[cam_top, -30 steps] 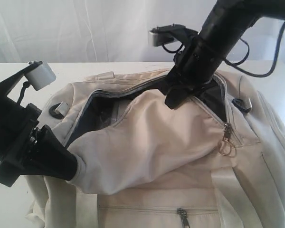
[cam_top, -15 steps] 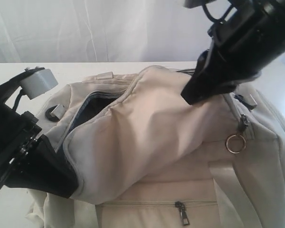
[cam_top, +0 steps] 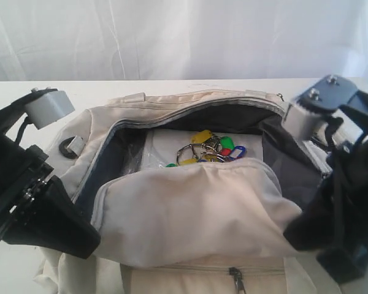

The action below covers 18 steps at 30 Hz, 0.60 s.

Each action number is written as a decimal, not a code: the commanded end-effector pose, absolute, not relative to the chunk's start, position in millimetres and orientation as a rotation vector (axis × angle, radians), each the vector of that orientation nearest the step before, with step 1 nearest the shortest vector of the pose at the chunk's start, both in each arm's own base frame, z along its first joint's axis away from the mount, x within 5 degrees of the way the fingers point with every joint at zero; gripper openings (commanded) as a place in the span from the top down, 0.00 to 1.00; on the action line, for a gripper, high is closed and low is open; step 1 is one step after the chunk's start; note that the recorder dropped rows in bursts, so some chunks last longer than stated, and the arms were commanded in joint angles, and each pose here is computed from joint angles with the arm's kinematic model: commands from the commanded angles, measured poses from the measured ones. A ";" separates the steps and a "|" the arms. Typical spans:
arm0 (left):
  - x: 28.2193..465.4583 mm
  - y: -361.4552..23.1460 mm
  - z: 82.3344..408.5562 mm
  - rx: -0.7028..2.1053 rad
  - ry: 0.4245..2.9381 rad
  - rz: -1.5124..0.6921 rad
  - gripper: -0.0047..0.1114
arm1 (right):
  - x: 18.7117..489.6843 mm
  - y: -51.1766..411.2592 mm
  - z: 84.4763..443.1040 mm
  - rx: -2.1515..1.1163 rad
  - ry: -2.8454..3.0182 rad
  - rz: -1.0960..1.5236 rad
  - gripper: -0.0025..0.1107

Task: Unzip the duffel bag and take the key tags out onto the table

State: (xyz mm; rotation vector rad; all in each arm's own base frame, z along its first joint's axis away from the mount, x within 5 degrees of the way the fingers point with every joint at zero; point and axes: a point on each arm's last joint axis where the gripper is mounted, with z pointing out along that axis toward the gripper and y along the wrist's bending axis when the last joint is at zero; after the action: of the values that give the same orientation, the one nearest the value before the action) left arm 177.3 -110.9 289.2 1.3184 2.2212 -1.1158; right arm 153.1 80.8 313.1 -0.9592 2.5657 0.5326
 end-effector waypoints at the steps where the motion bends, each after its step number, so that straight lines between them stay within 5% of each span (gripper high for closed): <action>1: 169.9 -110.8 289.1 1.340 2.259 -1.200 0.96 | 136.3 78.6 292.8 -0.985 2.624 0.585 0.97; 10: 188.5 -112.7 294.2 1.198 2.212 -1.042 0.96 | 119.1 73.3 250.2 -1.018 2.770 0.621 0.56; 18: 214.9 -112.3 299.2 0.937 2.142 -0.872 0.96 | 112.3 70.0 236.3 -1.063 2.809 0.610 0.54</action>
State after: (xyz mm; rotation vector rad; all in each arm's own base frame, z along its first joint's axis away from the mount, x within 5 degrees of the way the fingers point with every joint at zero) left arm 210.9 -110.2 295.6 1.0024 2.1642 -0.8501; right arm 117.5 71.3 238.9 -1.0121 2.7918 0.6058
